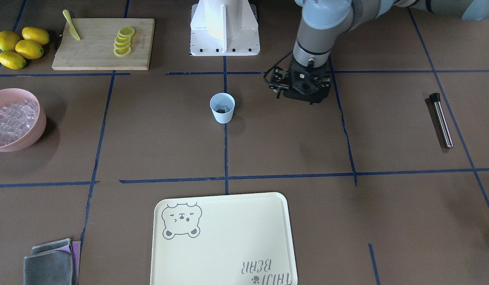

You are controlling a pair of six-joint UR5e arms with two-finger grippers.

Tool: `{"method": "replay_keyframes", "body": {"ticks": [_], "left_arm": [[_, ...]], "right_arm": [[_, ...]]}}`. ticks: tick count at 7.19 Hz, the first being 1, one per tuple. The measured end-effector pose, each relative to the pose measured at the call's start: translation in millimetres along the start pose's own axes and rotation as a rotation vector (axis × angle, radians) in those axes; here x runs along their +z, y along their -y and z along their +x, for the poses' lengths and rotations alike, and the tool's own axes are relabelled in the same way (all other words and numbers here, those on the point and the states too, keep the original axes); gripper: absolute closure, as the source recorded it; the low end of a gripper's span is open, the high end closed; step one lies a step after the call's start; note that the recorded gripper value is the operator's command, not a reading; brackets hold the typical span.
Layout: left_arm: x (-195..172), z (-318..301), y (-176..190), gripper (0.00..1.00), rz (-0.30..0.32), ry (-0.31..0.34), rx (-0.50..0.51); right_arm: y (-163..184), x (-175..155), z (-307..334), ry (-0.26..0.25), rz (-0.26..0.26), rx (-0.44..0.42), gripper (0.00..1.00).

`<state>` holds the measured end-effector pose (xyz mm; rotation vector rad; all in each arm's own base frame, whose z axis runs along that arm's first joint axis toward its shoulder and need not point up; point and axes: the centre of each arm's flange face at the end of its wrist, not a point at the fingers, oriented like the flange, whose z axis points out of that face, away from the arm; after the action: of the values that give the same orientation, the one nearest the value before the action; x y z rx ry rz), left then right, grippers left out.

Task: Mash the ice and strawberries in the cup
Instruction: 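Open the left gripper to drop the strawberry into the cup, withdraw, then move the left gripper to the steel muddler and grasp it upright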

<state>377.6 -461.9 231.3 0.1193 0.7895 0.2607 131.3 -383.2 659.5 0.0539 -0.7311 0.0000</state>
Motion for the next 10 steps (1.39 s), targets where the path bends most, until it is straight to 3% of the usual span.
{"method": "replay_keyframes", "body": {"ticks": [3, 6, 8, 10], "left_arm": [[-39.9, -218.8, -0.8, 0.00, -0.009, 0.060, 0.020], [-55.0, -375.5, -47.6, 0.00, -0.035, 0.074, -0.021], [-23.9, -436.1, -74.2, 0.00, -0.042, 0.072, -0.044], [39.7, -502.2, -97.2, 0.00, -0.007, 0.069, -0.035]], "right_arm": [[2.6, -0.8, -2.4, 0.002, 0.001, -0.006, 0.01], [33.4, -0.9, -32.3, 0.027, -0.003, -0.070, 0.01], [68.8, 5.1, -48.5, 0.046, -0.013, -0.107, 0.01], [81.5, 6.9, -53.3, 0.056, -0.013, -0.117, 0.01]]}}
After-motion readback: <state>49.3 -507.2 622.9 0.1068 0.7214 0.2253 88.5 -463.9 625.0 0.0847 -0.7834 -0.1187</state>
